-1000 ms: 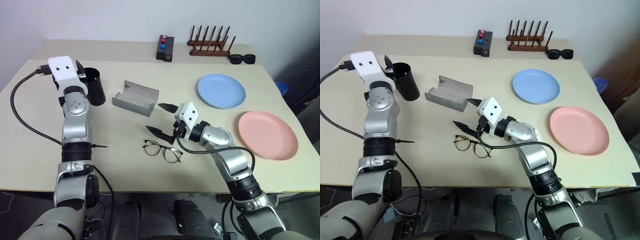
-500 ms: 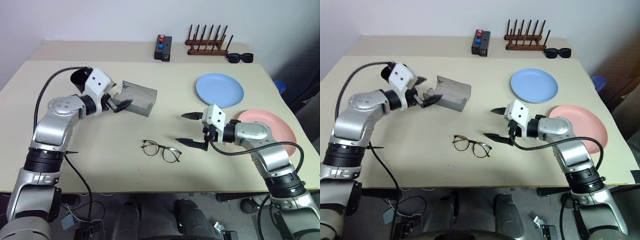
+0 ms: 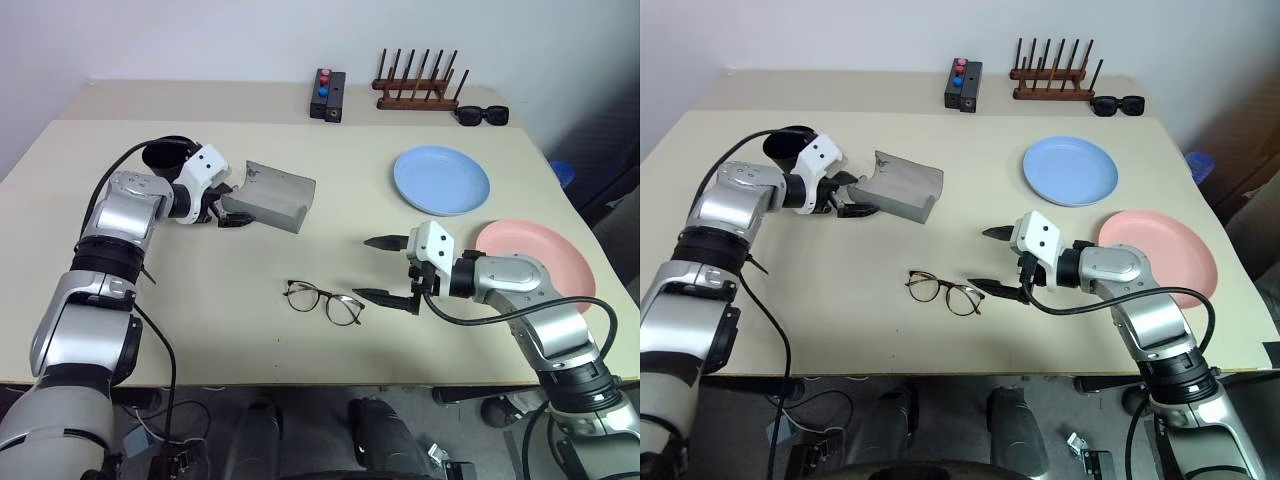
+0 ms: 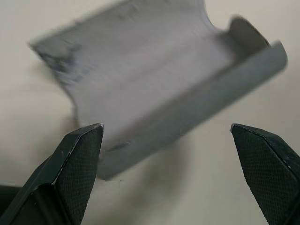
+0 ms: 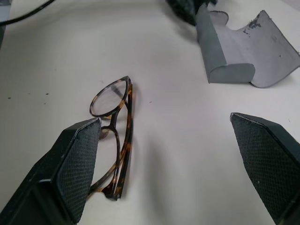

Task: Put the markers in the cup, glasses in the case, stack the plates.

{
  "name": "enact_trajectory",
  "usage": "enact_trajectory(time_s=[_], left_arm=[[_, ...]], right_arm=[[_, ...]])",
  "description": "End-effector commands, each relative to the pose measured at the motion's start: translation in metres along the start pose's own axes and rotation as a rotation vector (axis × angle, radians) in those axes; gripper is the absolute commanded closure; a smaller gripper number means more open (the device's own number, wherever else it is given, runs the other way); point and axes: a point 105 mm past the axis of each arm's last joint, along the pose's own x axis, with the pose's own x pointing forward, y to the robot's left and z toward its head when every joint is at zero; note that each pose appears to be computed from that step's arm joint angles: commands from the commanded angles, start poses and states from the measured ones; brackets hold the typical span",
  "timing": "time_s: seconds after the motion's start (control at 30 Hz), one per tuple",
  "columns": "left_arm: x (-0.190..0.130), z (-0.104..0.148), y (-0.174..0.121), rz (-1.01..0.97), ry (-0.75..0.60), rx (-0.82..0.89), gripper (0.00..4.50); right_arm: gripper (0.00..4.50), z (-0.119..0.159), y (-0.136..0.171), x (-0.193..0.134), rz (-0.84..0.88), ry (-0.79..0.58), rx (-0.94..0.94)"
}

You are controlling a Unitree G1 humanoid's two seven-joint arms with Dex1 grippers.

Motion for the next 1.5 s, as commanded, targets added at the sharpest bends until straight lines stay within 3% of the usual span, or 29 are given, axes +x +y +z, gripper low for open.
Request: enact_trajectory(time_s=[0.03, 0.13, 0.23, 0.43, 0.57, 0.7, 1.13, 1.23, 1.37, 1.5], left_arm=[[-0.001, 0.005, -0.006, -0.098, 0.022, 0.071, 0.02], [0.003, 0.0, -0.011, -0.142, 0.054, 0.113, 0.02], [0.005, 0.001, -0.015, -0.172, 0.045, 0.131, 1.33], [0.008, 0.008, -0.025, -0.232, -0.015, 0.16, 4.46], [0.008, 0.011, -0.031, -0.251, -0.051, 0.185, 4.46], [0.001, 0.019, -0.056, -0.385, -0.108, 0.216, 4.46], [0.011, 0.022, -0.109, -0.55, -0.06, 0.271, 4.46], [0.014, 0.023, -0.108, -0.536, -0.052, 0.281, 3.64], [0.02, 0.032, -0.099, -0.438, -0.107, 0.299, 1.68], [0.015, 0.049, -0.083, -0.307, -0.232, 0.252, 1.68]], right_arm=[[0.0, 0.013, 0.0, -0.011, -0.002, -0.017, -0.031], [0.0, 0.012, -0.004, -0.015, -0.026, -0.007, -0.035], [0.0, 0.011, -0.006, -0.017, -0.04, -0.002, -0.037], [0.0, 0.011, -0.006, -0.017, -0.051, -0.003, -0.038], [0.0, 0.011, -0.006, -0.015, -0.05, -0.005, -0.038], [0.0, 0.012, -0.005, -0.014, -0.029, -0.006, -0.034], [0.0, 0.013, 0.011, -0.004, 0.033, -0.014, -0.012], [0.0, 0.011, 0.015, -0.003, 0.042, 0.0, 0.012], [0.0, 0.011, 0.019, 0.003, 0.047, 0.023, 0.049], [0.0, 0.013, 0.019, 0.013, 0.015, 0.063, 0.024]])
